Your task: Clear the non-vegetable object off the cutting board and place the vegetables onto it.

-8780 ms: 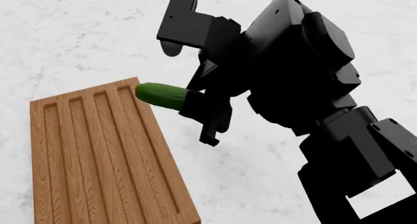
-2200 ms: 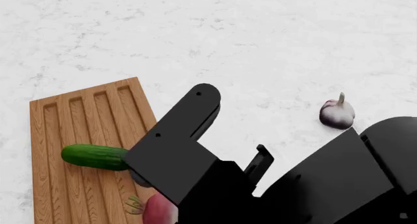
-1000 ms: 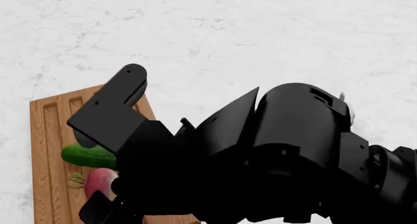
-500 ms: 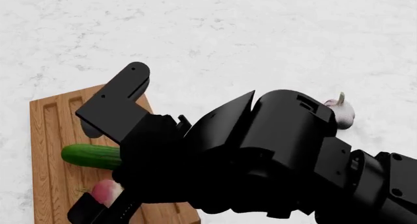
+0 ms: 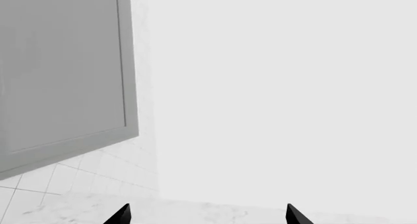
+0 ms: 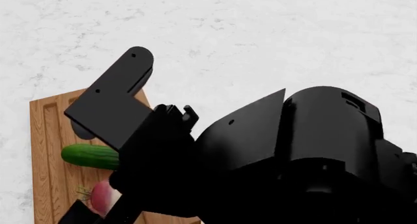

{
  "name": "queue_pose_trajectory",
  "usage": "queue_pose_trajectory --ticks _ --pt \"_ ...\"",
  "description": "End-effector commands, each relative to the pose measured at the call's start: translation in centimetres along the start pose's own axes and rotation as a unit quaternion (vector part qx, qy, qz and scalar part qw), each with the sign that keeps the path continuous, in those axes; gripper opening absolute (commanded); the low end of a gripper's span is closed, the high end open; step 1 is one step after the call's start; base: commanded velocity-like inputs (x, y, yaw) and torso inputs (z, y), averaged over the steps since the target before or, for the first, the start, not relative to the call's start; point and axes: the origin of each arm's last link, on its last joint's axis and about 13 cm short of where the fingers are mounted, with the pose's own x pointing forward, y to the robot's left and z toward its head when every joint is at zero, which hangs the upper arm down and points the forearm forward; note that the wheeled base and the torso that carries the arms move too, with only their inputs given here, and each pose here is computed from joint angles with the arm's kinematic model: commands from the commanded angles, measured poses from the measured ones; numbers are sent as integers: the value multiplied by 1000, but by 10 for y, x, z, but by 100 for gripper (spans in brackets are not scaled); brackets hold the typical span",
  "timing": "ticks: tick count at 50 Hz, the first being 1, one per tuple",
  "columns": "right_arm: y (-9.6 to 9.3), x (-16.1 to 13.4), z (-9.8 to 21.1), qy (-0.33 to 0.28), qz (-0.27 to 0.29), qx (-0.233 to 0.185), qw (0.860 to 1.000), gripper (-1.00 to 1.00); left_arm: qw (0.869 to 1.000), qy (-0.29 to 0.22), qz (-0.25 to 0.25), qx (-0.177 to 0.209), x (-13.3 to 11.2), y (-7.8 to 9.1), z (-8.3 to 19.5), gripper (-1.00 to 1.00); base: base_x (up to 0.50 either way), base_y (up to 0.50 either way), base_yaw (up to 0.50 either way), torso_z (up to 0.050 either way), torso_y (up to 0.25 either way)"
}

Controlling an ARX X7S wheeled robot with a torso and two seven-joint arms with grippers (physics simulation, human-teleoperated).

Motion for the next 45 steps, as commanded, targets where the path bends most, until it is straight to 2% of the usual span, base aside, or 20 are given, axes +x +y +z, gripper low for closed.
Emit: queue_pose_trajectory --ticks 1,13,24,32,36,45 --pt "24 -32 -2 -32 -11 -30 999 100 1000 -7 -26 -5 -6 -3 -3 100 0 0 0 0 0" --pt "43 -78 6 -75 -60 -47 994 100 999 -4 -39 -3 -11 -5 -5 100 0 0 0 0 0" --pt "82 -122 4 -122 -128 -68 982 100 999 0 -53 -10 -19 -12 -15 100 0 0 0 0 0" --pt "110 -150 6 -153 -156 -89 972 100 997 -6 -68 -19 -36 -12 -11 100 0 0 0 0 0" --pt "129 -168 9 -171 -180 -104 963 100 997 -10 -75 -25 -47 -12 -8 100 0 0 0 0 0" --pt "155 -193 4 -182 -238 -127 945 100 997 -21 -76 -26 -59 -8 1 100 0 0 0 0 0"
